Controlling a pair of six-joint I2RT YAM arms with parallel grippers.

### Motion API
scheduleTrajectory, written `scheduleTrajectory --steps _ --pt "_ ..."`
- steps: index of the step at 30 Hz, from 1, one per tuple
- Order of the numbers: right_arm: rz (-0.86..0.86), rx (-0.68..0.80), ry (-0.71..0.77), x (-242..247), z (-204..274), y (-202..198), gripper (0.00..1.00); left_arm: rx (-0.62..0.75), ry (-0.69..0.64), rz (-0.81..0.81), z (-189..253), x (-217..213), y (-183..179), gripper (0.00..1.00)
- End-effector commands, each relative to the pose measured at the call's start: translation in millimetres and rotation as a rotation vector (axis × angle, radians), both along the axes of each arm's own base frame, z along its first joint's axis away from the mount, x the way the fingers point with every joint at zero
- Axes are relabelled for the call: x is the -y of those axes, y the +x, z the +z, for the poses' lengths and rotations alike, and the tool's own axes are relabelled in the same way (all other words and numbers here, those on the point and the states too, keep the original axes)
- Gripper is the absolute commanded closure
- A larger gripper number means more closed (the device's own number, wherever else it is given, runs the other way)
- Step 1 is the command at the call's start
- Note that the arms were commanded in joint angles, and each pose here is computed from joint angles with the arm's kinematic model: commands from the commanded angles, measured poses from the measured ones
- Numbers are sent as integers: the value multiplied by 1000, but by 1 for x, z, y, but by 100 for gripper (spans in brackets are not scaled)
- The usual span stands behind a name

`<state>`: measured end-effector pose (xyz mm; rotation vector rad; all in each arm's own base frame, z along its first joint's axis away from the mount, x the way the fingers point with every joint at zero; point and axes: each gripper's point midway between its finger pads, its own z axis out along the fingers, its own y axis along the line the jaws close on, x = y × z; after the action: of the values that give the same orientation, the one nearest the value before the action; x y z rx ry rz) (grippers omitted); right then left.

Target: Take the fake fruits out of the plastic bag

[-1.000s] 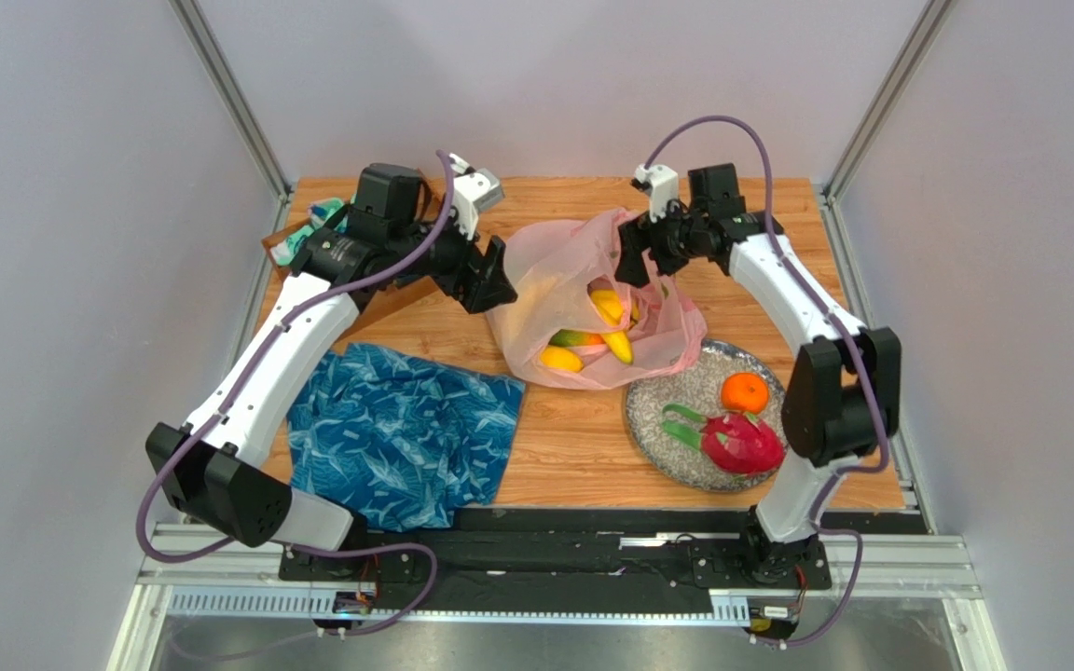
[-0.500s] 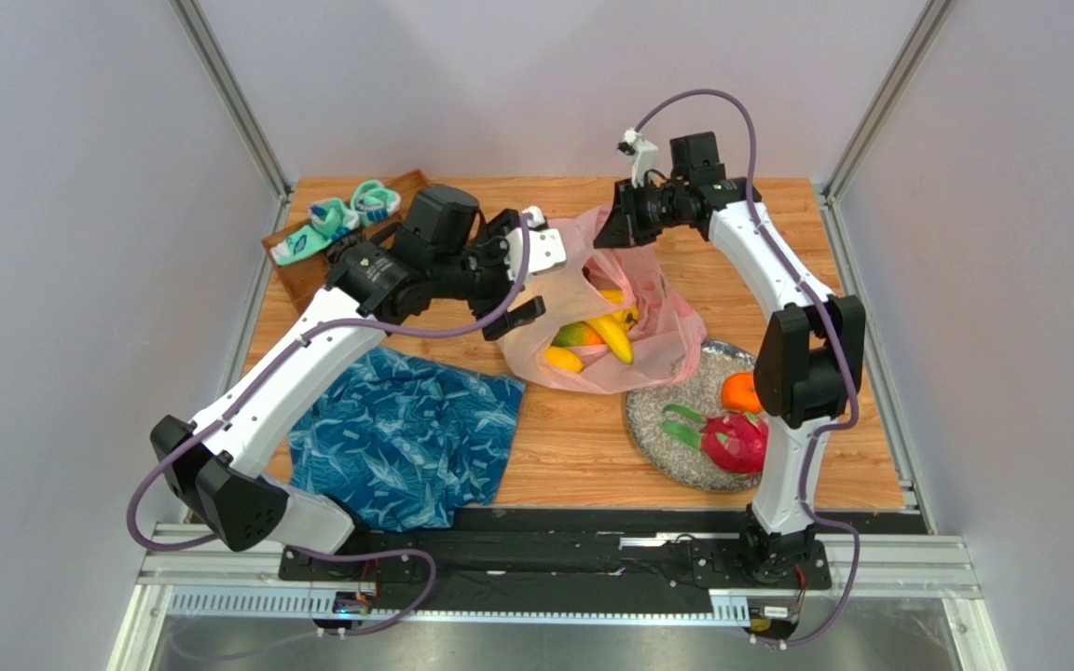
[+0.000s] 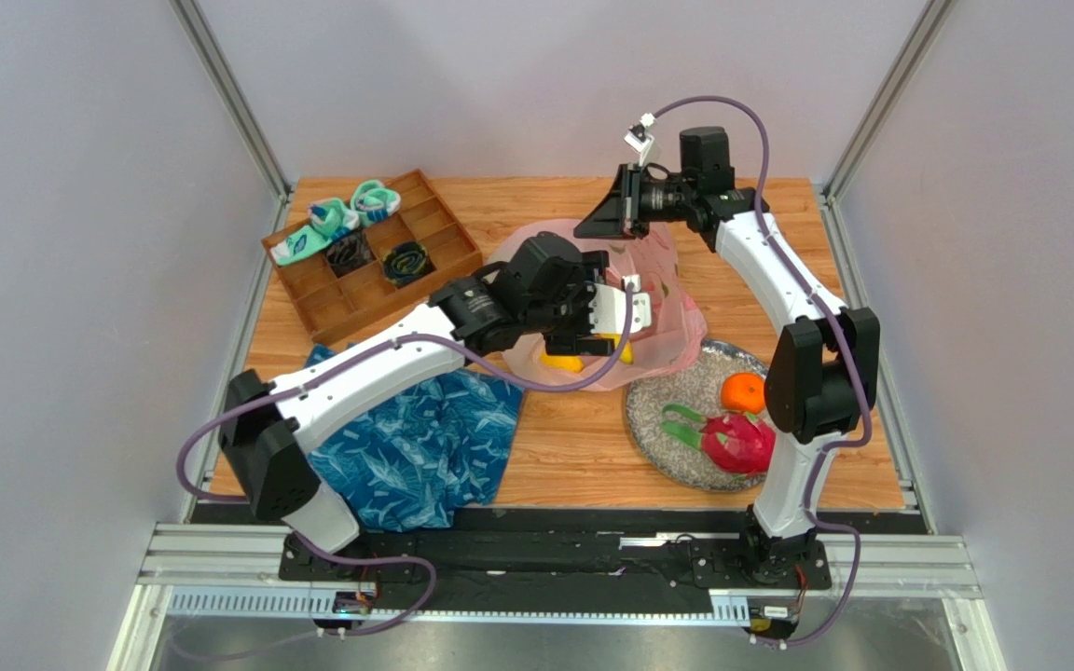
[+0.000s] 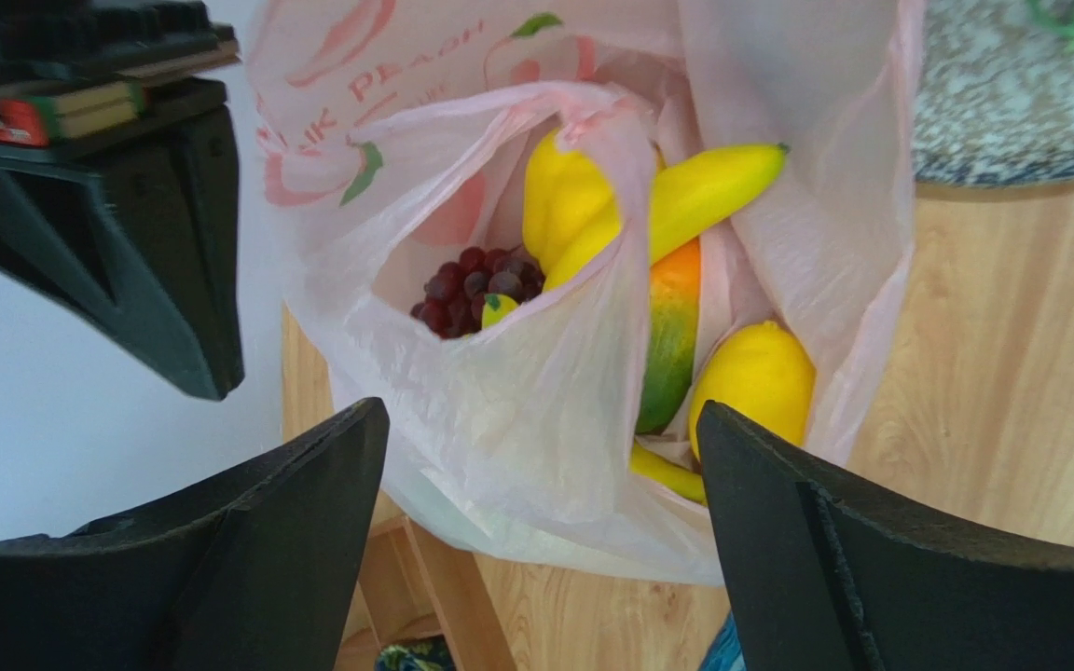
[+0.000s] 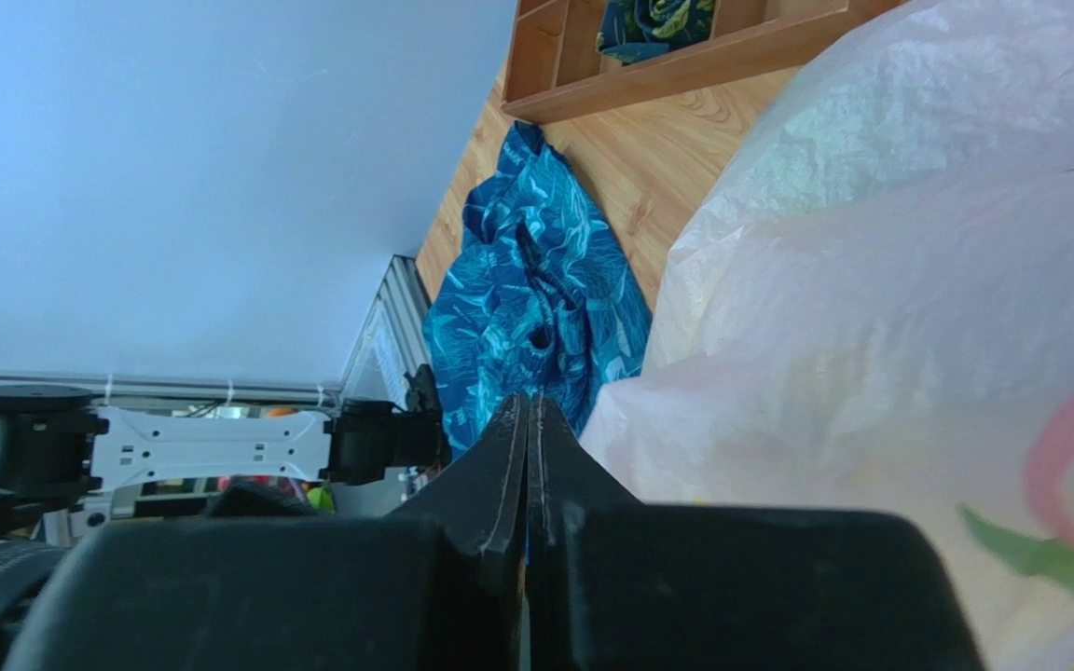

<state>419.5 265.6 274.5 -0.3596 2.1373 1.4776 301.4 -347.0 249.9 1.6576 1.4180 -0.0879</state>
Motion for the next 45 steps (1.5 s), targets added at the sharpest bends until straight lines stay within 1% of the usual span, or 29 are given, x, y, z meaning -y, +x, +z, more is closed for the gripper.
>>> scheduleTrajectory --steps 1,3,4,5,6,7,8,9,10,11,12,13,14,15,17,19,20,21,25,26,29,32,37,38,39,40,42,43,45 --pt "12 6 69 -1 24 -4 100 95 -26 71 14 9 28 12" --pt "9 6 75 -1 26 -3 100 98 -15 48 13 15 28 13" --pt "5 10 77 0 27 -3 100 99 16 33 5 19 29 13" --pt "2 9 80 1 28 -2 100 90 50 39 0 19 26 14" --pt "-5 16 83 3 31 0 100 97 44 45 10 23 28 15" --pt "-11 21 85 5 33 0 100 69 56 55 3 25 28 16" --pt "-16 26 83 7 34 1 95 46 74 65 0 23 25 16" --pt "-41 31 70 13 35 4 88 44 60 74 7 24 25 16" --pt "-67 33 48 19 35 5 78 33 58 81 9 24 23 16" --pt "-137 -18 -23 29 19 7 58 30 63 87 10 21 22 16" --pt "-159 10 -82 40 8 9 50 35 47 91 18 18 20 16" --pt "-168 5 -121 46 -1 5 46 34 30 102 23 15 18 16" --pt "-183 -43 -175 55 -16 -4 41 35 24 120 26 10 18 16" --pt "-158 -54 -222 59 -34 -13 40 42 -2 127 39 5 13 16" --pt "-142 -130 -276 65 -61 -29 36 22 -31 147 46 -2 6 15" --pt "-126 -154 -305 68 -81 -36 34 16 -77 140 60 -10 -4 15" --pt "-130 -157 -318 70 -89 -33 33 6 -75 138 58 -13 -8 15" --pt "-132 -159 -324 70 -94 -31 32 11 -93 135 65 -17 -12 15" --pt "-149 -140 -381 75 -115 -10 30 15 -87 143 67 -22 -14 15" --pt "-155 -118 -389 75 -114 -2 30 18 -90 146 69 -22 -13 15" --pt "-160 -96 -444 79 -131 15 30 17 -91 147 71 -21 -12 15" --pt "-157 -83 -491 84 -143 23 30 15 -92 150 72 -19 -10 15" --pt "-148 -63 -497 81 -153 34 32 -4 -85 148 65 -12 -7 15" --pt "-139 -70 -503 79 -159 34 37 -3 -92 148 67 -10 -7 15" --pt "-129 -57 -497 77 -156 36 45 -5 -90 145 66 -9 -7 15" --pt "-120 -61 -482 75 -154 36 65 -6 -88 139 66 -9 -8 15" --pt "-89 -70 -433 68 -141 29 78 -1 -79 122 67 -10 -9 15" --pt "-84 -72 -407 65 -128 26 86 -8 -67 98 65 -10 -13 14" --pt "-50 -65 -304 55 -88 14 93 -2 -59 53 69 -15 -17 13"
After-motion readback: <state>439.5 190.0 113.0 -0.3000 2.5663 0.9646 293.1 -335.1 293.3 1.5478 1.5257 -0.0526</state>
